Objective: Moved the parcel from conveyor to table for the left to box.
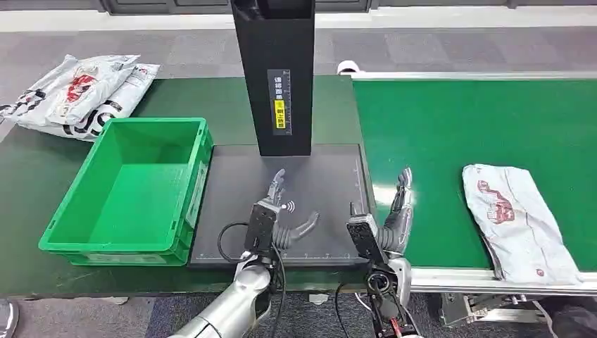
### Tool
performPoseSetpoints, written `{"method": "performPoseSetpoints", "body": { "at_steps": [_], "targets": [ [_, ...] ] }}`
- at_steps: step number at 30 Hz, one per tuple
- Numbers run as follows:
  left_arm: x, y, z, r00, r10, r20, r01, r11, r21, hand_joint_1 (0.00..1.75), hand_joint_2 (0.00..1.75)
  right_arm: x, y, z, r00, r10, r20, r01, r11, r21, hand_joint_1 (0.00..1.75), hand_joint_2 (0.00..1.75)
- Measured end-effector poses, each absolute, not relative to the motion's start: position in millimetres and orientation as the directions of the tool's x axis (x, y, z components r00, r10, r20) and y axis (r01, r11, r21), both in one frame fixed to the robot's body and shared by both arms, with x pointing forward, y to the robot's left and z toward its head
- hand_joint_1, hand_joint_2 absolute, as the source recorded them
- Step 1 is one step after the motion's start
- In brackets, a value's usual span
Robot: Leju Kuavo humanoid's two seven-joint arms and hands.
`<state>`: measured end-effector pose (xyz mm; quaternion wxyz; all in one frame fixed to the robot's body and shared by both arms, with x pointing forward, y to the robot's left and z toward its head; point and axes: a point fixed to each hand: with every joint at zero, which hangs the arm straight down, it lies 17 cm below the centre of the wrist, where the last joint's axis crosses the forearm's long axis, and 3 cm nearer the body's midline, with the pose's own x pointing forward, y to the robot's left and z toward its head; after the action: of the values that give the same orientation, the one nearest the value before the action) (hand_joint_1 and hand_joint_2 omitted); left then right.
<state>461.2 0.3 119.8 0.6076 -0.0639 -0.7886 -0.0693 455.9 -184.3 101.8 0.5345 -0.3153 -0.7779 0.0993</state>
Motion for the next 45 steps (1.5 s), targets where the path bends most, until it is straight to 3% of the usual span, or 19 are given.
{"method": "performPoseSetpoints", "body": {
  "at_steps": [5,9,14,20,25,31,35,39,44,45],
  "targets": [
    [470,6,120,-0.256,-0.007,0.967,0.181,0.982,0.055,0.00,1.75,473,-224,102,-0.179,0.822,0.540,0.399,0.563,-0.724,0.00,1.75],
    [475,12,118,-0.253,-0.028,0.967,0.168,0.983,0.073,0.00,1.75,478,-291,90,0.041,0.901,0.433,0.404,0.381,-0.832,0.00,1.75],
    [476,14,111,-0.239,-0.041,0.970,0.176,0.981,0.085,0.00,1.75,453,-396,69,0.460,0.791,0.403,0.397,0.223,-0.890,0.00,1.75],
    [478,21,104,-0.226,-0.062,0.972,0.161,0.982,0.100,0.00,1.75,454,-441,77,0.542,0.789,0.288,0.363,0.089,-0.927,0.00,1.75],
    [479,26,101,-0.220,-0.072,0.973,0.153,0.982,0.107,0.00,1.75,446,-462,66,0.640,0.725,0.256,0.320,0.051,-0.946,0.00,1.75],
    [481,29,100,-0.217,-0.066,0.974,0.155,0.983,0.101,0.00,1.75,435,-471,20,0.709,0.696,0.111,0.147,0.009,-0.989,0.00,1.75],
    [482,31,99,-0.213,-0.058,0.975,0.162,0.982,0.093,0.00,1.75,403,-482,-44,0.736,0.668,-0.111,-0.156,0.007,-0.988,0.00,1.75],
    [482,32,99,-0.213,-0.053,0.976,0.168,0.982,0.090,0.00,1.75,373,-486,-90,0.674,0.665,-0.321,-0.448,0.023,-0.894,0.00,1.75],
    [483,31,101,-0.213,-0.044,0.976,0.172,0.982,0.082,0.00,1.75,362,-492,-101,0.636,0.664,-0.393,-0.543,0.023,-0.839,0.00,1.75],
    [483,30,101,-0.215,-0.045,0.976,0.176,0.981,0.084,0.00,1.75,359,-492,-105,0.622,0.665,-0.414,-0.576,0.029,-0.817,0.66,1.75]
  ]
}}
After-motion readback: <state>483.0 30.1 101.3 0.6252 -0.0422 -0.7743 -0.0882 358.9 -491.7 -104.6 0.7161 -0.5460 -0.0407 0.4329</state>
